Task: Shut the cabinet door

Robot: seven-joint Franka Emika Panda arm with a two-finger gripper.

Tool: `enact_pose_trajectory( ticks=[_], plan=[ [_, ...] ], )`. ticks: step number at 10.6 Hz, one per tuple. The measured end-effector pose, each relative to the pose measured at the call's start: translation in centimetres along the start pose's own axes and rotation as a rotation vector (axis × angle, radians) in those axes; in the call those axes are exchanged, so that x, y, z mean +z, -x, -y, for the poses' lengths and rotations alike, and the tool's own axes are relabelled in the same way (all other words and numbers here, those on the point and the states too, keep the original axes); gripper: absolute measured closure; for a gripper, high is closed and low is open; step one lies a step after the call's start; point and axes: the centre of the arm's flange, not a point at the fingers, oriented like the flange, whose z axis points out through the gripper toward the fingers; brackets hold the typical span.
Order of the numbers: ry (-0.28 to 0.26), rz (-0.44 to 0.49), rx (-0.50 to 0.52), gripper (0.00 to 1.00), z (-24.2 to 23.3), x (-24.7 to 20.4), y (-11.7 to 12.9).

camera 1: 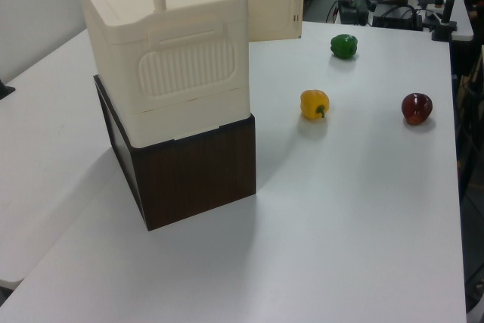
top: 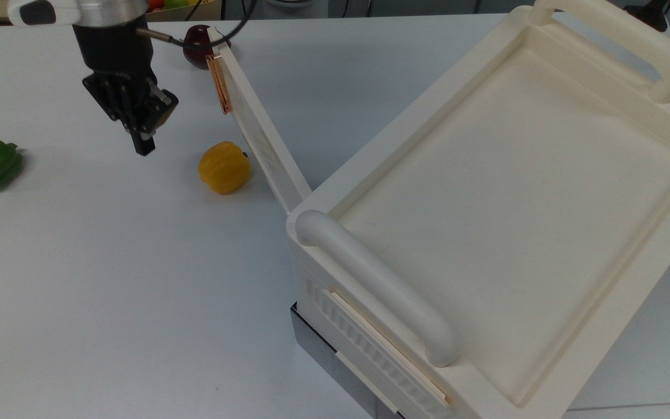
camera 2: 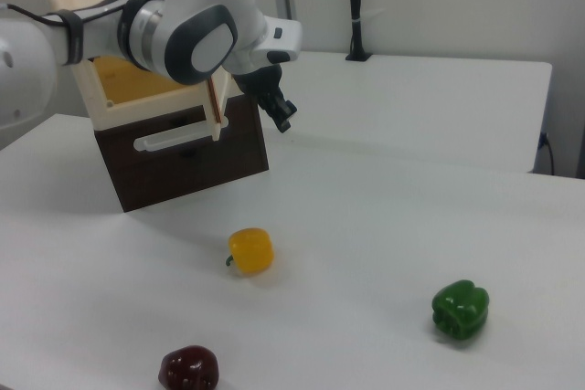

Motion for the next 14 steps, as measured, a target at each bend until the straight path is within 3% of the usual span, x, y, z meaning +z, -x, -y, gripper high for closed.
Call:
enact_pose_trajectory(
  ticks=[5,10,14],
  plan=[
    [-0.042,-0.023,-0.023,0.99,5.3,-0.5,1.3],
    [-0.064,0.063,-0.114,0.97,12.2,-1.9,5.0],
    [-0.114,0.117,-0.221,0.93,18.6,-3.8,9.1]
  ],
)
